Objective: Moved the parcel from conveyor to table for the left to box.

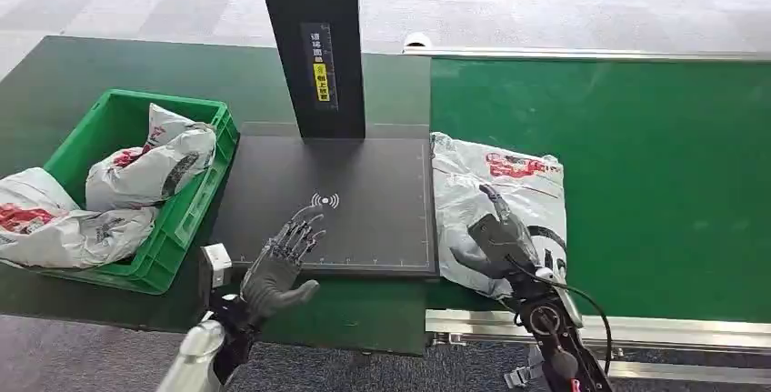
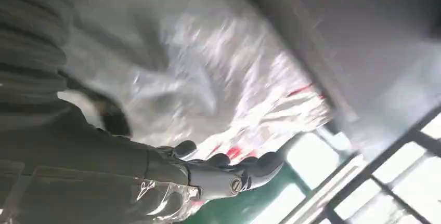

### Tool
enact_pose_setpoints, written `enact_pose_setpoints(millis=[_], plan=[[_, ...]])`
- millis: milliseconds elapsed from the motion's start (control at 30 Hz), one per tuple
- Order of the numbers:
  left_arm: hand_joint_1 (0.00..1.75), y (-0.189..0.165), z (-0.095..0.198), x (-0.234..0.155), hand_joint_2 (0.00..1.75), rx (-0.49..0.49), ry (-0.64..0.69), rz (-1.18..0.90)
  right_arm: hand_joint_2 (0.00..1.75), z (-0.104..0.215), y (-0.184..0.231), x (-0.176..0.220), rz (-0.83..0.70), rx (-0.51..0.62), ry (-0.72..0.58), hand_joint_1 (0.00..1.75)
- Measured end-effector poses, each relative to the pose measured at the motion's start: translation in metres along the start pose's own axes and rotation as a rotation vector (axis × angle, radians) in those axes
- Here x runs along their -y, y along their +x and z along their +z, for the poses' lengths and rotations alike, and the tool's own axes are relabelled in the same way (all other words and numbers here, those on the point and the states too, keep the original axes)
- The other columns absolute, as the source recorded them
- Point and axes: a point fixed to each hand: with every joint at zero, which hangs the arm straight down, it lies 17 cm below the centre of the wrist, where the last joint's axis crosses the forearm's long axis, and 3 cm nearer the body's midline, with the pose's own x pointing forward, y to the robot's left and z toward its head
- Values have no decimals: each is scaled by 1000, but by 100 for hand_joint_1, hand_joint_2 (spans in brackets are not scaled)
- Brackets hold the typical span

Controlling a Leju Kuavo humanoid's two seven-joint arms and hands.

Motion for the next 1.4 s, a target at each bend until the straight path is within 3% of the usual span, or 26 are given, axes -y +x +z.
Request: enact_pose_setpoints(millis=[133, 233, 467, 867, 900, 933, 967, 1033, 1200, 1400], plan=[[0, -2, -2, 1, 175, -24, -7, -2, 175, 8, -80, -2, 219, -318, 71, 0], [0, 1, -12, 3, 175, -25, -12, -8, 175, 25, -125, -19, 278, -450, 172, 0], [0, 1, -28, 9, 175, -23, -6, -1, 175, 39, -157, -30, 365, -563, 294, 0], [0, -6, -32, 13, 175, -38, -5, 16, 175, 48, -167, -42, 373, -594, 384, 2], [0, -6, -32, 13, 175, -38, -4, 16, 175, 48, -167, -44, 377, -590, 398, 38], [0, -7, -32, 13, 175, -38, -2, 16, 175, 49, -168, -44, 384, -588, 403, 152], [0, -7, -32, 12, 175, -39, 1, 16, 175, 48, -167, -44, 394, -583, 406, 175], [0, -8, -31, 11, 175, -39, 7, 14, 175, 44, -165, -42, 419, -563, 397, 175], [0, 0, -9, 5, 175, -17, 36, 24, 175, 22, -138, -26, 583, -396, 220, 175], [0, 8, 8, -2, 175, 4, 57, 15, 175, 8, -95, -21, 461, -258, 68, 175]])
